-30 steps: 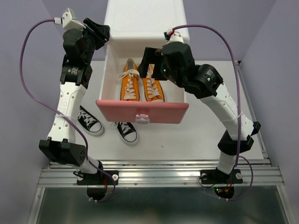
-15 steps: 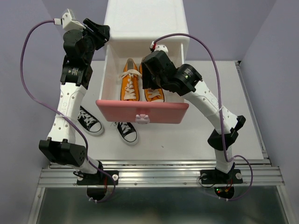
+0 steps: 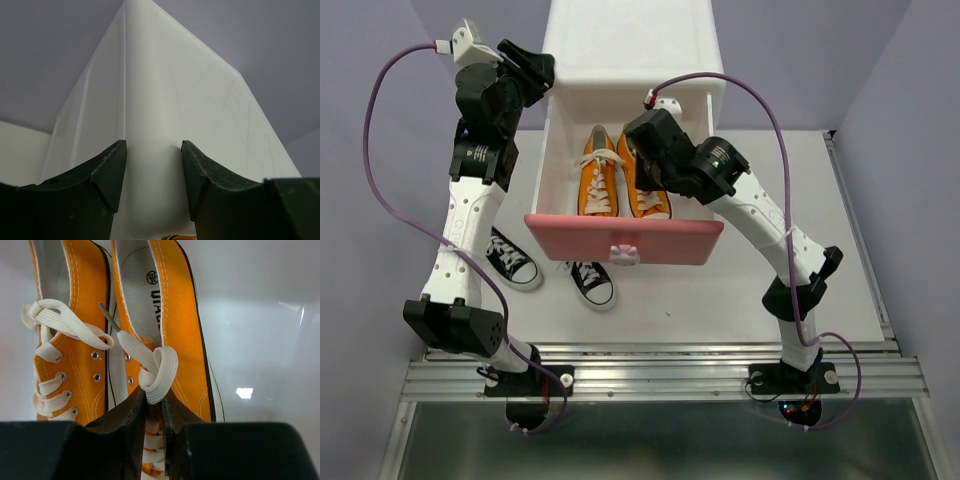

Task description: Place and organize the shoes in the shoe cabinet

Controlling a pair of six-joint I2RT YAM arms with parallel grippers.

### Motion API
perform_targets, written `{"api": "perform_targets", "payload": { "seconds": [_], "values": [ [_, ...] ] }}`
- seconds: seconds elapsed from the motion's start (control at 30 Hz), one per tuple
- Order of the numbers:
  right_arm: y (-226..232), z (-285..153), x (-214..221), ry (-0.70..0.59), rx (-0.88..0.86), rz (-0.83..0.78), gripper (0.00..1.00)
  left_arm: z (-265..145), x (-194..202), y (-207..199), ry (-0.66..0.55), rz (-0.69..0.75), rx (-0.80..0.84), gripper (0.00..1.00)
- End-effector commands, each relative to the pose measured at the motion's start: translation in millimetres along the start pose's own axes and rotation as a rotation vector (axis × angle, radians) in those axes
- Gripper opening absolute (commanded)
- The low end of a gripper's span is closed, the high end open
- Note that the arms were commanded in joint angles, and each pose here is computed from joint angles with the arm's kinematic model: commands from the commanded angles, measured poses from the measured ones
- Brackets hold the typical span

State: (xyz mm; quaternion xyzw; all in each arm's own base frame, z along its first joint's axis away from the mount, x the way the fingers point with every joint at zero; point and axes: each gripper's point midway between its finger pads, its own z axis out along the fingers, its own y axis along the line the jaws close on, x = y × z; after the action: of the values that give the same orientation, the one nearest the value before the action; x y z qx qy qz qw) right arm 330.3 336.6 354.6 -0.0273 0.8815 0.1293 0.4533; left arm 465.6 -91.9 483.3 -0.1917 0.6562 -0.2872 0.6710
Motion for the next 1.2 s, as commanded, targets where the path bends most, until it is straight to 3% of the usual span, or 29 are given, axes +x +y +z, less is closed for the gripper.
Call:
{"api": "perform_targets", "payload": {
  "seconds": [0.0,0.57,0.73,0.83,0.9,1.17],
  "values": [
    [15.0,-2.3,-11.0,-0.029,-0.04,0.113,0.01,-11.4,121.1,92.7,0.397,0.076,-0.281,0.57],
    [-3.9,-19.7,-36.6,-0.225,0.132,0.192,0.01,-11.9,121.3,91.6,0.392,0.067,-0.283,0.56],
    [9.5,-10.7,-20.7,-0.169,0.091,0.136,0.01,-13.4,122.0,91.0,0.393,0.066,-0.284,0.56],
    [8.4,-7.7,-10.8,-0.139,0.086,0.093,0.07,-14.9,121.1,90.3,0.393,0.066,-0.284,0.56],
    [13.2,-12.0,-14.6,-0.148,0.041,0.067,0.01,-15.3,121.1,90.2,0.392,0.063,-0.285,0.56],
    [3.4,-19.7,-17.1,-0.154,0.051,-0.024,0.01,-12.9,119.6,86.5,0.384,0.054,-0.277,0.56]
  ]
}}
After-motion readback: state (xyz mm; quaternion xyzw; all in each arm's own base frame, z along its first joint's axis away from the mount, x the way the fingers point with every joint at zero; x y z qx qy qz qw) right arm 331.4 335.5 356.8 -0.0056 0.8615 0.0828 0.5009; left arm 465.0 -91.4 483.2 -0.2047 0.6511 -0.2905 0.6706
